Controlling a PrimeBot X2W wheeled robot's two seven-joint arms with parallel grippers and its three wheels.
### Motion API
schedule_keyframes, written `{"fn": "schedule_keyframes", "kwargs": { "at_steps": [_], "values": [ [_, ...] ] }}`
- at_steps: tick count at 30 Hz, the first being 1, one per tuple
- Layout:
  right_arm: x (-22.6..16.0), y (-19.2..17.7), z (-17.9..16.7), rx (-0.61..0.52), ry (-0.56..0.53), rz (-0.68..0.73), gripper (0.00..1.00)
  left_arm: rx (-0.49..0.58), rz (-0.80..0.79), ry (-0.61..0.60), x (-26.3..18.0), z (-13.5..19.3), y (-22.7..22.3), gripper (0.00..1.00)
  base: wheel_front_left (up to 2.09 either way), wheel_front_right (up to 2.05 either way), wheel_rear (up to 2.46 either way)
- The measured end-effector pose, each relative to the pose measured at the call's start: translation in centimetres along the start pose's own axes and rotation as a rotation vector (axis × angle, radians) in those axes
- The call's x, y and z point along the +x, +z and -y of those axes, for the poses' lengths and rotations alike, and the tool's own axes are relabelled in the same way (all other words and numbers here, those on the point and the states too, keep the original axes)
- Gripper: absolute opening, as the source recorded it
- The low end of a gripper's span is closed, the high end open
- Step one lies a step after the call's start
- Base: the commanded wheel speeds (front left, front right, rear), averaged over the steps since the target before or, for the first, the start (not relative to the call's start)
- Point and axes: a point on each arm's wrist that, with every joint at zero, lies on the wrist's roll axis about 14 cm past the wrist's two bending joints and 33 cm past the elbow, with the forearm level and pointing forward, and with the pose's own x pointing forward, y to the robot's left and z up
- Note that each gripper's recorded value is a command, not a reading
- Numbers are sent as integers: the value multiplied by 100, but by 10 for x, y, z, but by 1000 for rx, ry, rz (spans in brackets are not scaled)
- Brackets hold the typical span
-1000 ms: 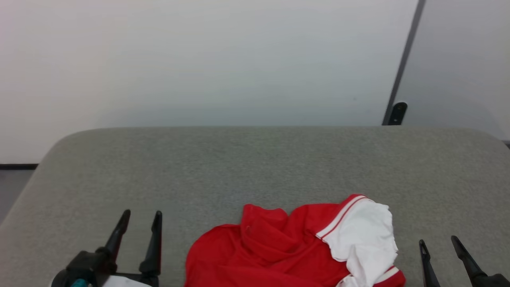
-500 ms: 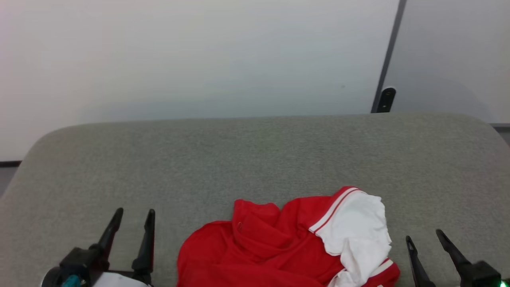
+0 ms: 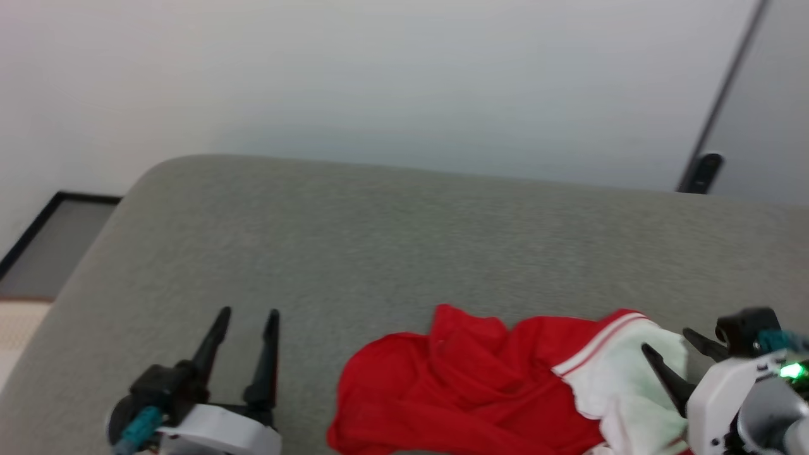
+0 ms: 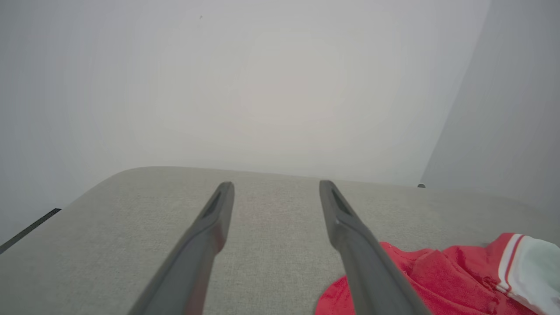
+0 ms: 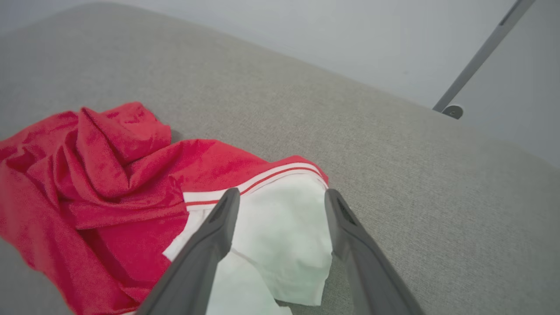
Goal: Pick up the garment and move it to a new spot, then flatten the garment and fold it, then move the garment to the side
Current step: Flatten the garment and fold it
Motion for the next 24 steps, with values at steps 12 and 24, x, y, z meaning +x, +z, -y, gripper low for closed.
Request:
{"fn": "schedule_keyframes", "kwargs": {
  "at_steps": [12, 24],
  "values": [
    [42, -34, -20, -112, 188, -595, 100, -34, -5, 123, -27, -26, -1, 100, 0, 0, 0],
    [70, -71, -31, -110, 201, -889, 0, -70, -12, 213, -32, -47, -3, 100, 0, 0, 0]
  ]
}}
